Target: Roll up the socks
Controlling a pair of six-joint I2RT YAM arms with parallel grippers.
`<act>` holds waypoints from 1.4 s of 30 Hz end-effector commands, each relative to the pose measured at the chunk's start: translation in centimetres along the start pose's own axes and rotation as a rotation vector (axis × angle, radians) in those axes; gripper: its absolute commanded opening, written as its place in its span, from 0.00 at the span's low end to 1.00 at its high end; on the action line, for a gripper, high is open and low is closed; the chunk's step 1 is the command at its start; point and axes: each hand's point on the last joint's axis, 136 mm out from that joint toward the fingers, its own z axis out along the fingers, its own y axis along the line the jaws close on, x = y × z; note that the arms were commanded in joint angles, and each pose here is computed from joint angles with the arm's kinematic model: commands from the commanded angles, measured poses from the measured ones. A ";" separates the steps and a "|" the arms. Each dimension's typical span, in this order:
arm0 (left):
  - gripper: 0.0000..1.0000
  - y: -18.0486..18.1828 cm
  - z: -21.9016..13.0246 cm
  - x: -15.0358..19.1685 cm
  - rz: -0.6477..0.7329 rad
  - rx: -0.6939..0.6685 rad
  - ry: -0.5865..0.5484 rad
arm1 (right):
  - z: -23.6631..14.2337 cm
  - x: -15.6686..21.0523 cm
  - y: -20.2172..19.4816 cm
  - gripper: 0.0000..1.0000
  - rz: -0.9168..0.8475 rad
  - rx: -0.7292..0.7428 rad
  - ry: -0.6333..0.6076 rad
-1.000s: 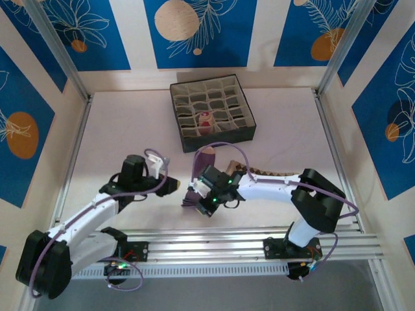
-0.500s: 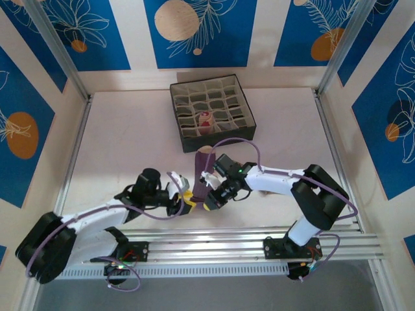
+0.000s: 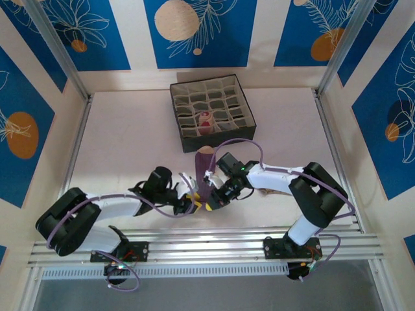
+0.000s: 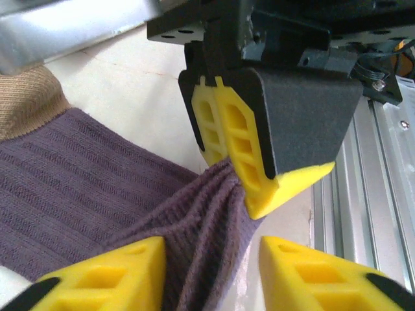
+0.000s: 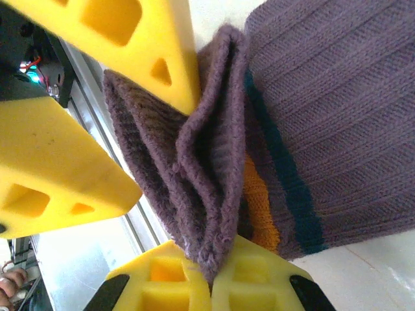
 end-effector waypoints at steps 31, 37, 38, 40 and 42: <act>0.10 5.5 4.1 4.7 -0.425 -0.189 0.187 | -2.5 -2.1 -5.8 0.34 0.367 0.384 -0.062; 0.12 4.7 2.9 2.9 -0.314 -0.176 0.171 | -1.8 0.7 -8.9 0.22 0.468 0.539 0.072; 0.13 4.4 2.5 2.4 -0.271 -0.170 0.162 | -1.8 1.1 -9.2 0.20 0.481 0.545 0.090; 0.16 3.7 1.8 1.3 -0.176 -0.152 0.141 | -1.6 1.8 -9.5 0.16 0.493 0.553 0.121; 0.18 3.0 1.0 0.0 -0.056 -0.138 0.118 | -1.6 2.1 -9.7 0.14 0.495 0.557 0.141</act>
